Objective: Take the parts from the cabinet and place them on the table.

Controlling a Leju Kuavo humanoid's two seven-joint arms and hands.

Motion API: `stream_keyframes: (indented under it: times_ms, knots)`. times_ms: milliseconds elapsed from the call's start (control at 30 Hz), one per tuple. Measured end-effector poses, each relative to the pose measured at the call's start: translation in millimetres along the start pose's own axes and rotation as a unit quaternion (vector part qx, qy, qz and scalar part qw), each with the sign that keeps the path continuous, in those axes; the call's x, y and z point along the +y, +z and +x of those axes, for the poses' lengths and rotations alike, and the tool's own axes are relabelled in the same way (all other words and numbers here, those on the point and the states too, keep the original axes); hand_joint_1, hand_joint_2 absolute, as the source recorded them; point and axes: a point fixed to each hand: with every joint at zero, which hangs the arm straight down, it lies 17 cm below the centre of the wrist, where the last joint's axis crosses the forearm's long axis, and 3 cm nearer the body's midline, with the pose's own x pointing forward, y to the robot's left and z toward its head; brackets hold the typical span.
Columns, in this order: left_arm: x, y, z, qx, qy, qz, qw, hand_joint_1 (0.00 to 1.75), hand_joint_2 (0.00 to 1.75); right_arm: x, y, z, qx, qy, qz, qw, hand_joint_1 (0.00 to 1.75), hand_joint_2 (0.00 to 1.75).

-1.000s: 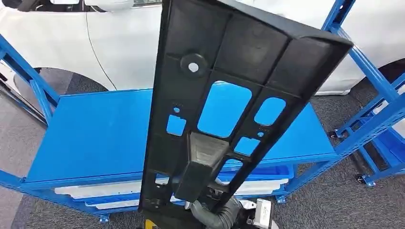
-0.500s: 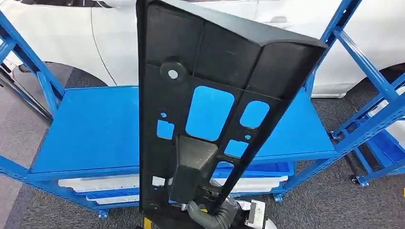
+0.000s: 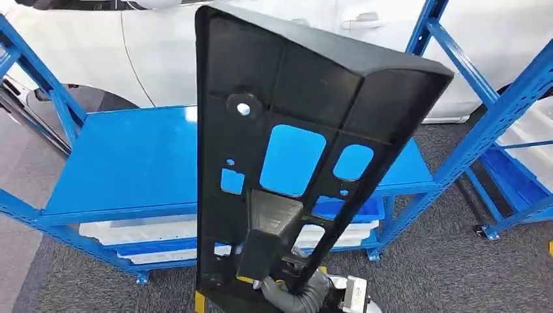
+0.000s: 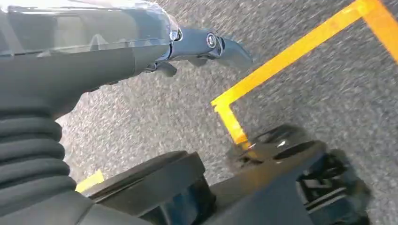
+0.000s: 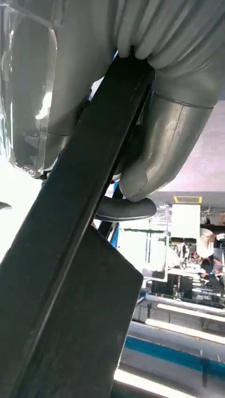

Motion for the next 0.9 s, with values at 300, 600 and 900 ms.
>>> stream_keyframes:
  times_ms: [300,600,900]
  knots:
    - [7.4,-1.7,3.7,-0.002,0.003,0.007,1.000,0.00,1.75,2.8,-0.2,0.3,0.001,-0.004,0.009,1.000,1.69,1.75]
    - [2.6,-0.6,2.9,-0.005,0.002,0.003,1.000,0.00,1.75,2.9,2.3,-6.7,0.015,-0.006,0.009,1.000,1.69,1.75]
    - [1.3,-0.4,3.2,-0.007,-0.005,0.002,1.000,0.00,1.75,1.9,2.5,-7.6,0.017,-0.004,0.007,1.000,1.69,1.75]
